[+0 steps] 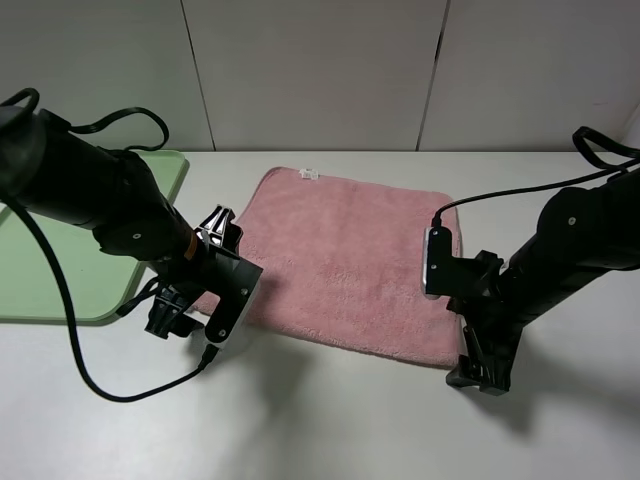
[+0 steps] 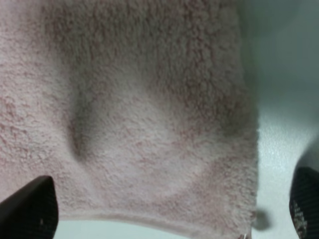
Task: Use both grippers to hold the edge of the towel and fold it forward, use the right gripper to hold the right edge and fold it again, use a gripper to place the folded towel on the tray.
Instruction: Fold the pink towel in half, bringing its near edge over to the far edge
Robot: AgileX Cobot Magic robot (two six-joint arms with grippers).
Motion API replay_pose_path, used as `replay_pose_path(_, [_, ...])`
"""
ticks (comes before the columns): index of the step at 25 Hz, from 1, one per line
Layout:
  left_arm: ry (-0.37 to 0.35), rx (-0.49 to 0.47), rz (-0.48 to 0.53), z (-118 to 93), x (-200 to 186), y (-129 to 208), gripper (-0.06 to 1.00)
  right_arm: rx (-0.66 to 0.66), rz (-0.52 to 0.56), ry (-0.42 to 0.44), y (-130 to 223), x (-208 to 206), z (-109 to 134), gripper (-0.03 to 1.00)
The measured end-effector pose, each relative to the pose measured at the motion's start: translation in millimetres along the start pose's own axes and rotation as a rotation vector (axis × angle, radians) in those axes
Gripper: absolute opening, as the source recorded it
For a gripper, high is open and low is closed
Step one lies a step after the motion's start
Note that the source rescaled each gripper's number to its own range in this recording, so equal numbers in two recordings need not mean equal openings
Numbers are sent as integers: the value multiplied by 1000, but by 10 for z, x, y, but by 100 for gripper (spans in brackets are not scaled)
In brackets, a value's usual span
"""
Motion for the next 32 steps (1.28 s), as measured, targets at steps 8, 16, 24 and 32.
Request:
replay_pose_path(8, [0,1,0,-1,1,0,91,10,2,-6,1,17,6,100])
replay_pose_path(16, [6,4,0,-14,16,-2,81,15,1,-6,-1,17,5,100])
replay_pose_path(24, [7,4,0,-16,20,-3,76,18,-1,-4,-5,17,1,100])
replay_pose_path(32, [17,4,-1,-45,41,-10,50,30,2,-13,1,22,18,86])
Point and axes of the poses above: a point on each arm's last joint axis where the gripper is mounted, x pointing out along that axis toward the gripper, z along the wrist's bending axis when the last joint is at zero, y = z × x, the point moved 10 cm from there along x, pointing out along that axis toward the gripper, and after that the axes turned 14 degrees about x, right-handed, at the moved point
